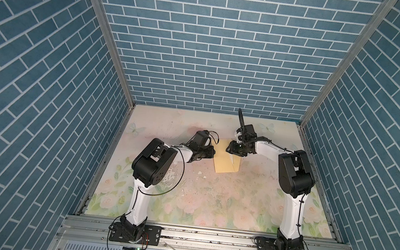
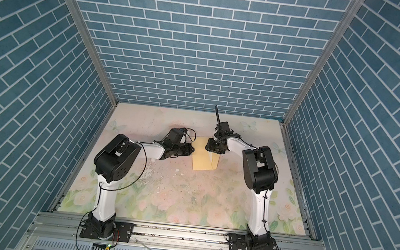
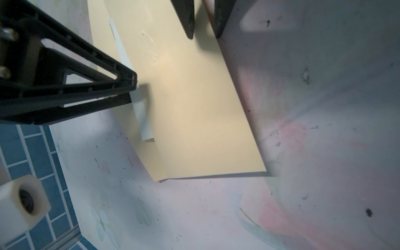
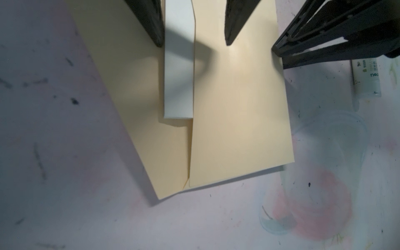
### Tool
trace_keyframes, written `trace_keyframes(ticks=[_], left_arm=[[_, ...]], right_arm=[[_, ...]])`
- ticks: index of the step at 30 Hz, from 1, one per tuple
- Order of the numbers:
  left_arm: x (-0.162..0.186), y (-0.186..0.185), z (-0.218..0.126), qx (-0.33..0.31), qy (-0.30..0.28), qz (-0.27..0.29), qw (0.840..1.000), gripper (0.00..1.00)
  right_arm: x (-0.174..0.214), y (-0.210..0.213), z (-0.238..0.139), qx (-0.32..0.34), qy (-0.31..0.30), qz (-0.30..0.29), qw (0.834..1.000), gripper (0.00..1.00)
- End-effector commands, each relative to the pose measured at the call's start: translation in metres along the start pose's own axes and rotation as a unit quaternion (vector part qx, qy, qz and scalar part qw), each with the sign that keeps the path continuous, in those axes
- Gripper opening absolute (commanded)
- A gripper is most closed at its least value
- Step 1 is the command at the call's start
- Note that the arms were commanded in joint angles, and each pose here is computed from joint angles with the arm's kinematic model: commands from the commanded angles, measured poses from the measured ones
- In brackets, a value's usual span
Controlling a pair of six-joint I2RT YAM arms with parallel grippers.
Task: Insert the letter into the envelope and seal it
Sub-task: 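Press the letter fully into the envelope pocket with the right gripper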
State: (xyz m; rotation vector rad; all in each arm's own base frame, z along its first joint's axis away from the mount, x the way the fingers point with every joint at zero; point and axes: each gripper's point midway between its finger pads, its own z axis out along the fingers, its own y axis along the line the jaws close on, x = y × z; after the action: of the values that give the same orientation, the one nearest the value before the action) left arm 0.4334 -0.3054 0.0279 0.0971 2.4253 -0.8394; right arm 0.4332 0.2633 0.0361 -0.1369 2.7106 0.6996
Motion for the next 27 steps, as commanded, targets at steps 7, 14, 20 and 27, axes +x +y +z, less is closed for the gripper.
trace_keyframes(ticks=[7, 14, 20, 27], left_arm=[[0.017, 0.011, 0.011, -0.011, 0.03, -0.006, 0.999, 0.16], [0.019, 0.013, 0.012, -0.013, 0.031, -0.008, 0.999, 0.15], [0.02, 0.013, 0.012, -0.012, 0.03, -0.009, 0.999, 0.16], [0.02, 0.012, 0.012, -0.01, 0.03, -0.01, 0.999, 0.16]], right_arm=[[-0.001, 0.011, 0.009, -0.023, 0.004, 0.018, 1.0, 0.45], [0.003, 0.018, 0.012, -0.031, 0.007, 0.026, 0.999, 0.44], [0.006, 0.024, 0.015, -0.037, 0.007, 0.029, 0.999, 0.44], [0.01, 0.027, 0.018, -0.041, 0.012, 0.034, 0.999, 0.44]])
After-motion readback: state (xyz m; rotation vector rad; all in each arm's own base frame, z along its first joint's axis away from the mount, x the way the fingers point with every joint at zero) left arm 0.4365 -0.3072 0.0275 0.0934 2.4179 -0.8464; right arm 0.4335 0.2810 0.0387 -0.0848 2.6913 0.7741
